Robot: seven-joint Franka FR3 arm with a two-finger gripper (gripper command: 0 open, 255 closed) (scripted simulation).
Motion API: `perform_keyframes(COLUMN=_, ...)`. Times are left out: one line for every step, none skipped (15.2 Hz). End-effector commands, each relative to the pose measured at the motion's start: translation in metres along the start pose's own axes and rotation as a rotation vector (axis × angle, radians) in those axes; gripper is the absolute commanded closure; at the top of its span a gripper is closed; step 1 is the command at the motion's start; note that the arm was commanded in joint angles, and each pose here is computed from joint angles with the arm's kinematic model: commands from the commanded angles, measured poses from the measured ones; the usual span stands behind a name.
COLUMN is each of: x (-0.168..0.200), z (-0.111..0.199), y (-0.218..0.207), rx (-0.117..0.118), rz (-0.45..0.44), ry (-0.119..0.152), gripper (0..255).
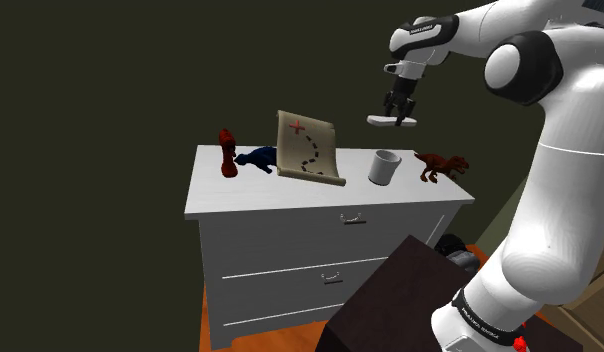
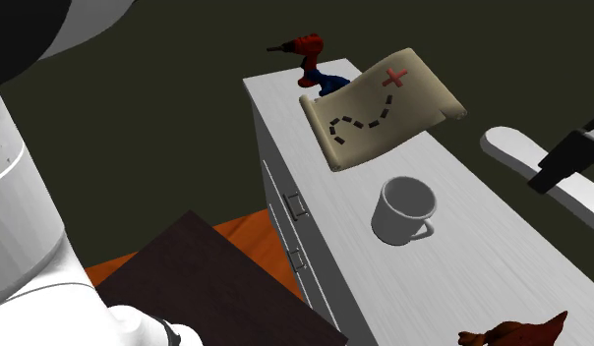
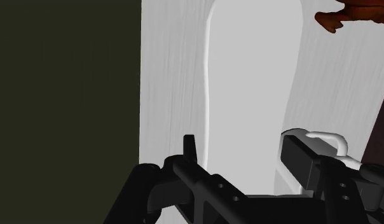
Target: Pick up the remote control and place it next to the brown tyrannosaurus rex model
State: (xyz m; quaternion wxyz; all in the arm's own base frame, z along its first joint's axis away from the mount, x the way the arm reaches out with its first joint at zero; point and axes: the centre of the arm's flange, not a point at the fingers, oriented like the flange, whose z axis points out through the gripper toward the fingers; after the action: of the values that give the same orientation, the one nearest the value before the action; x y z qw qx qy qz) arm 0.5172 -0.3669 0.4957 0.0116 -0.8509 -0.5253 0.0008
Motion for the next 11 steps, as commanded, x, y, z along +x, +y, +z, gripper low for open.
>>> perform_keyframes(x=0.0, z=0.011, y=0.0, rx=-0.001, rz=0.0, ry=0.0, gripper=255)
perform_keyframes(x=0.0, z=0.016, y=0.0, rx=-0.001, rz=0.0, ry=0.0, gripper=255)
perform_keyframes(x=0.0, z=0.022, y=0.0, rx=-0.001, rz=0.0, ry=0.0, gripper=255)
perform_keyframes(x=0.0, z=0.027, y=0.0, rx=-0.001, rz=0.0, ry=0.0, gripper=255)
perform_keyframes(x=0.0, z=0.032, y=0.001, rx=-0.001, rz=0.0, ry=0.0, gripper=255)
perform_keyframes(x=-0.001, z=0.037, y=0.001, rx=-0.001, rz=0.0, ry=0.0, gripper=255)
perform_keyframes(x=-0.001, z=0.043, y=0.001, rx=-0.001, rz=0.0, ry=0.0, gripper=255)
perform_keyframes(x=-0.001, z=0.048, y=0.001, rx=-0.001, rz=0.0, ry=0.0, gripper=255)
perform_keyframes(x=-0.001, z=0.053, y=0.001, rx=-0.001, rz=0.0, ry=0.0, gripper=255)
perform_keyframes(x=-0.001, z=0.059, y=0.001, rx=-0.001, rz=0.0, ry=0.0, gripper=255)
perform_keyframes(x=-0.001, z=0.064, y=0.001, rx=-0.001, rz=0.0, ry=0.0, gripper=255)
